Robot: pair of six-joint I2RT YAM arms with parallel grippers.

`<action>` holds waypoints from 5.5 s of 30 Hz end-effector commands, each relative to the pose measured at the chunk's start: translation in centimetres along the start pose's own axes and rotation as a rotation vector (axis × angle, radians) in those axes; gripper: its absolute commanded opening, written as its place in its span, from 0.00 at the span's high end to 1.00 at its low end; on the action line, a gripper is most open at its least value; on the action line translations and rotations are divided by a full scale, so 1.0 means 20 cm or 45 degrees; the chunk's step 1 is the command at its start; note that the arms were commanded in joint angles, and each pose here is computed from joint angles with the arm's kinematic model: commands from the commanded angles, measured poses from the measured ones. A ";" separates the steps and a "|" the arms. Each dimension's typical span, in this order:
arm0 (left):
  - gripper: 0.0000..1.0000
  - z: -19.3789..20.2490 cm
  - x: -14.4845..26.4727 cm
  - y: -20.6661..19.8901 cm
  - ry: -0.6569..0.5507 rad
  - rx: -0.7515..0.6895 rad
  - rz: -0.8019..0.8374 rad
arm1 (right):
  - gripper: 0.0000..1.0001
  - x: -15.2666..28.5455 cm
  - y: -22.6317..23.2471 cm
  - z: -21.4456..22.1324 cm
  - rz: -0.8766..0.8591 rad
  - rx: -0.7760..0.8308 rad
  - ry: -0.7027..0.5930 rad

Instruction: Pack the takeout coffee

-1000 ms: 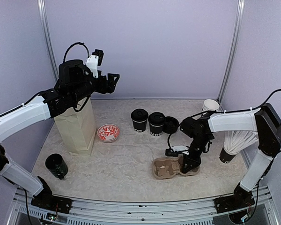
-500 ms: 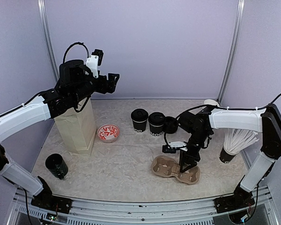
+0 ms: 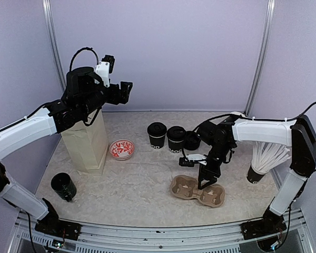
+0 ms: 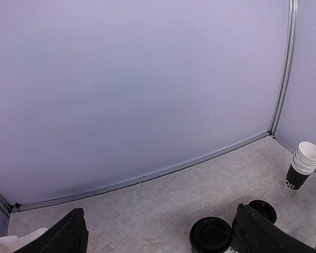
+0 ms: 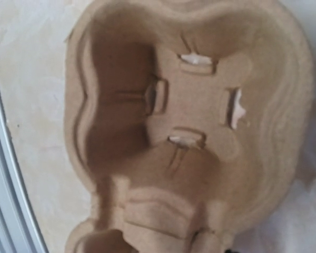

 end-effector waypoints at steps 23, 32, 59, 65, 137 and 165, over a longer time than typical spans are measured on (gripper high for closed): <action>0.06 -0.10 0.03 -0.01 -0.053 0.008 -0.003 | 0.52 -0.12 -0.03 0.01 0.001 0.001 0.103; 0.06 -0.09 0.03 -0.01 -0.050 -0.003 -0.004 | 0.51 -0.08 -0.06 0.01 0.114 0.058 0.160; 0.06 -0.09 0.03 -0.02 -0.045 0.000 0.011 | 0.54 0.04 -0.13 -0.05 0.279 0.010 0.068; 0.06 -0.08 0.02 -0.02 -0.040 -0.006 0.003 | 0.53 0.01 -0.17 -0.01 0.313 -0.061 0.109; 0.28 0.16 0.45 0.98 0.574 0.380 -0.667 | 0.70 0.47 0.00 -0.21 0.286 0.224 -0.354; 1.00 -0.06 0.38 0.88 0.545 0.271 -0.575 | 0.71 0.66 0.07 -0.32 0.319 0.282 -0.497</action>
Point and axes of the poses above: each gripper's point midway between its finger pads, its own x axis back along the fingers, its own y axis along the line the jaws close on, z = x × y, the point moved 2 cm from there along x, back along the fingers, and after that the axes turned 13 degrees about x, right-handed, at the moved point
